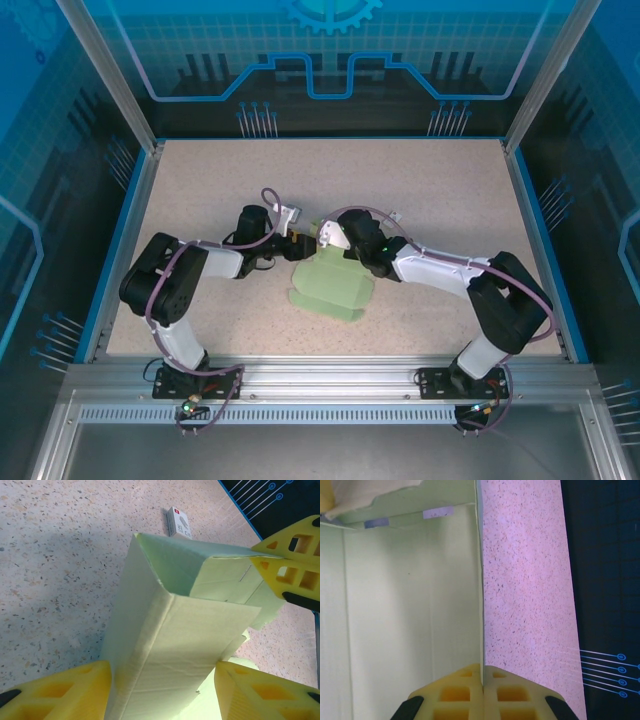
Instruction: Fold the paper box
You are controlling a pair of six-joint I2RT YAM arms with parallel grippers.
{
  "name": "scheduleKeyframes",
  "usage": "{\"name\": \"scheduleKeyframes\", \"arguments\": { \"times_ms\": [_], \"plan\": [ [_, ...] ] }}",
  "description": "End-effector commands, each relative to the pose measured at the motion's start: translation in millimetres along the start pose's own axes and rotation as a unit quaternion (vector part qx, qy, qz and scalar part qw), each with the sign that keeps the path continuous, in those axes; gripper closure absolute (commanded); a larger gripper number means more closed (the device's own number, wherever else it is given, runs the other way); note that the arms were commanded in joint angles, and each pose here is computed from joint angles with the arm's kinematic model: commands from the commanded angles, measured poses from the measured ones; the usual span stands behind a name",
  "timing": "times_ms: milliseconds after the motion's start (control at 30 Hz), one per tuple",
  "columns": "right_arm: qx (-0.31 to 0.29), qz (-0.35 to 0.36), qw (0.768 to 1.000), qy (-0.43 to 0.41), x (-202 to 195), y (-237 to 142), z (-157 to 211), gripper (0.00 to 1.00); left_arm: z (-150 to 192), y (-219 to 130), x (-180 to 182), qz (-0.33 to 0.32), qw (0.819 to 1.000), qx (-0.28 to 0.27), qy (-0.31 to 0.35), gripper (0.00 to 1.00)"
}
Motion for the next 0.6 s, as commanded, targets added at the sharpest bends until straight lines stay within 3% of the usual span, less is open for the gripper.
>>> {"name": "scheduleKeyframes", "arguments": {
  "times_ms": [0, 567],
  "plan": [
    [-0.029, 0.027, 0.999, 0.008, -17.1, -9.8, -4.4, 0.98, -4.8, 5.0, -5.3, 0.021, 0.999, 0.004, 0.032, 0.42],
    [-0.025, 0.055, 0.998, -0.029, -13.7, -5.9, -5.4, 0.98, -0.8, 1.7, -4.8, 0.018, 0.998, -0.003, 0.053, 0.40]
  ]
}}
Point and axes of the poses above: each hand's point on the last joint's axis, 136 mm out from that joint toward the fingers, its own y axis out along the fingers, its own x axis along the line the jaws close on, z = x × y, the point moved 8 cm from there along -y, back along the fingers, and after that the axes turned 7 degrees about -y, right-handed, at the moved point
